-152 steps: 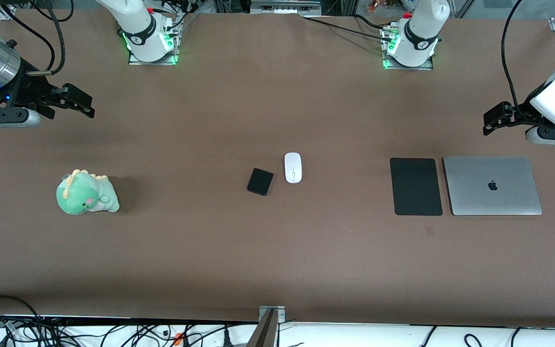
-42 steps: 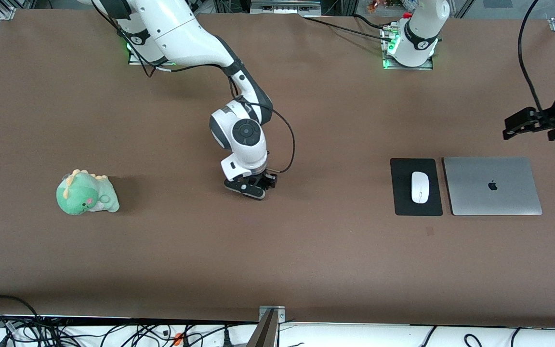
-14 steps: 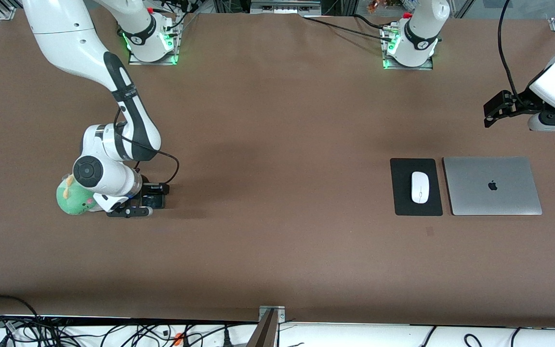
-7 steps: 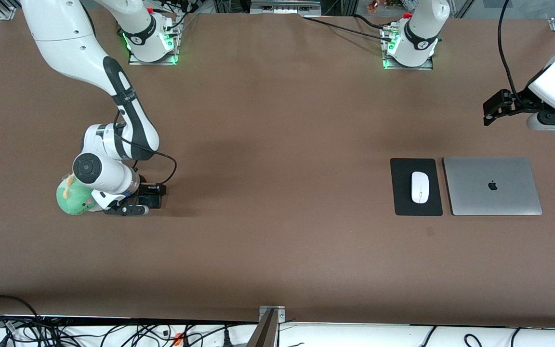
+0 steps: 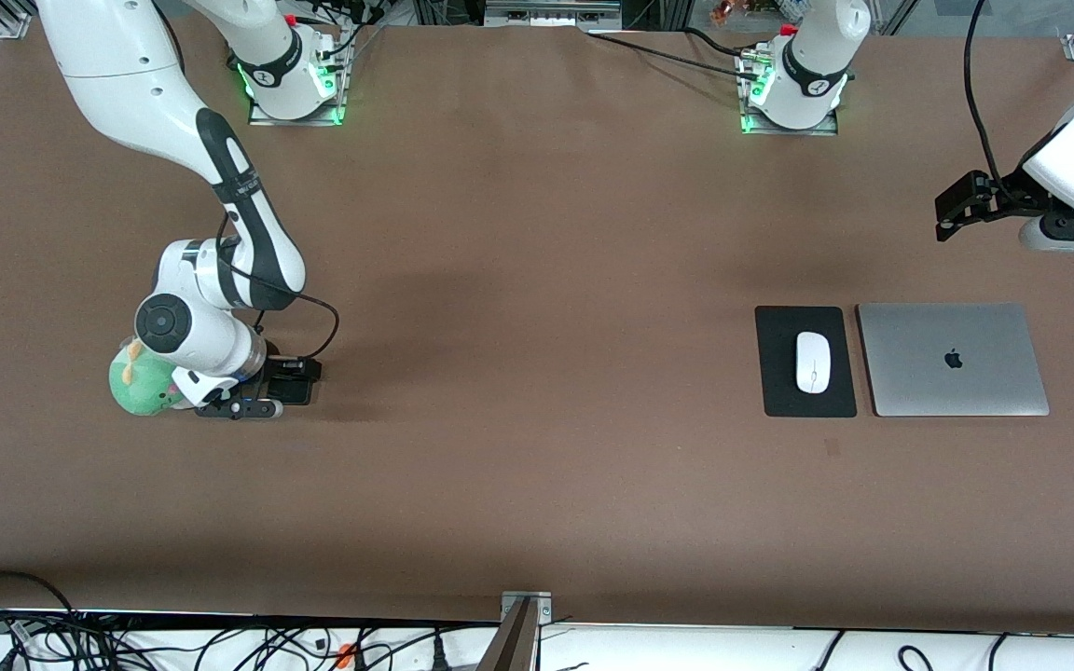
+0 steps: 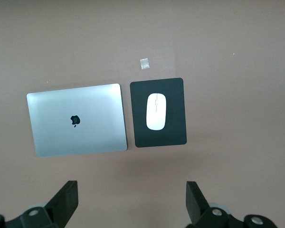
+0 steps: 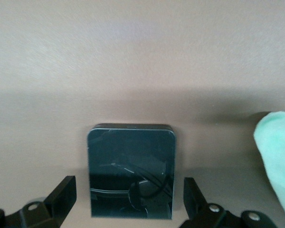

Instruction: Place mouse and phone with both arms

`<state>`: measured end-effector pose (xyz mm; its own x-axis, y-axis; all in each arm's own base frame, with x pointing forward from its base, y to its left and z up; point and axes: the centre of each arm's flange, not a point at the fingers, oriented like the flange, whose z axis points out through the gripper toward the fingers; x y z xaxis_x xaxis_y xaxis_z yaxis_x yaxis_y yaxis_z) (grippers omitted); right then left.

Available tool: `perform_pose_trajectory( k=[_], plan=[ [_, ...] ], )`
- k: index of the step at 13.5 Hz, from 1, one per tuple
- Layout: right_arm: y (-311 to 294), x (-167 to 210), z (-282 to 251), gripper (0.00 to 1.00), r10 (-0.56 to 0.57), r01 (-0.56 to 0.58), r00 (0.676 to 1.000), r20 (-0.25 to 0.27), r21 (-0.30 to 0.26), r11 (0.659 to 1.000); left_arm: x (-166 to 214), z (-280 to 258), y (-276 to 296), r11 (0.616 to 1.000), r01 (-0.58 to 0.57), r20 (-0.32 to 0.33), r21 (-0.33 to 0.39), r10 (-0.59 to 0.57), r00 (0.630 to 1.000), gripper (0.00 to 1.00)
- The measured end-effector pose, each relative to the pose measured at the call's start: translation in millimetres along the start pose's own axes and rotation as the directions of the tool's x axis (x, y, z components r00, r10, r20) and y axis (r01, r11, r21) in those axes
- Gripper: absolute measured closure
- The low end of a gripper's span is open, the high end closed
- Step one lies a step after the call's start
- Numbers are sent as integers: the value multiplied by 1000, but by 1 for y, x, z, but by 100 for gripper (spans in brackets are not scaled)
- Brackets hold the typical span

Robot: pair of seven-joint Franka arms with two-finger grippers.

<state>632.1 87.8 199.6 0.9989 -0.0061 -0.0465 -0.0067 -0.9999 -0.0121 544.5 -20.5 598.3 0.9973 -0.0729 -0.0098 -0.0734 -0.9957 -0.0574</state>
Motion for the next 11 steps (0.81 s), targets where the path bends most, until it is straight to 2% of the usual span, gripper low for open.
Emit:
perform_pose_trajectory(
  k=[3, 7, 11],
  plan=[
    [-4, 2, -55, 0, -4, 4, 1000, 5, 19, 1000, 0, 0, 0, 1000, 0, 0, 0, 0, 1000, 0],
    [-7, -6, -149, 0, 8, -5, 999, -39, 53, 999, 0, 0, 0, 1000, 0, 0, 0, 0, 1000, 0],
    [-5, -38, -260, 0, 0, 9, 996, -93, 91, 996, 0, 0, 0, 1000, 0, 1, 0, 0, 1000, 0]
  ],
)
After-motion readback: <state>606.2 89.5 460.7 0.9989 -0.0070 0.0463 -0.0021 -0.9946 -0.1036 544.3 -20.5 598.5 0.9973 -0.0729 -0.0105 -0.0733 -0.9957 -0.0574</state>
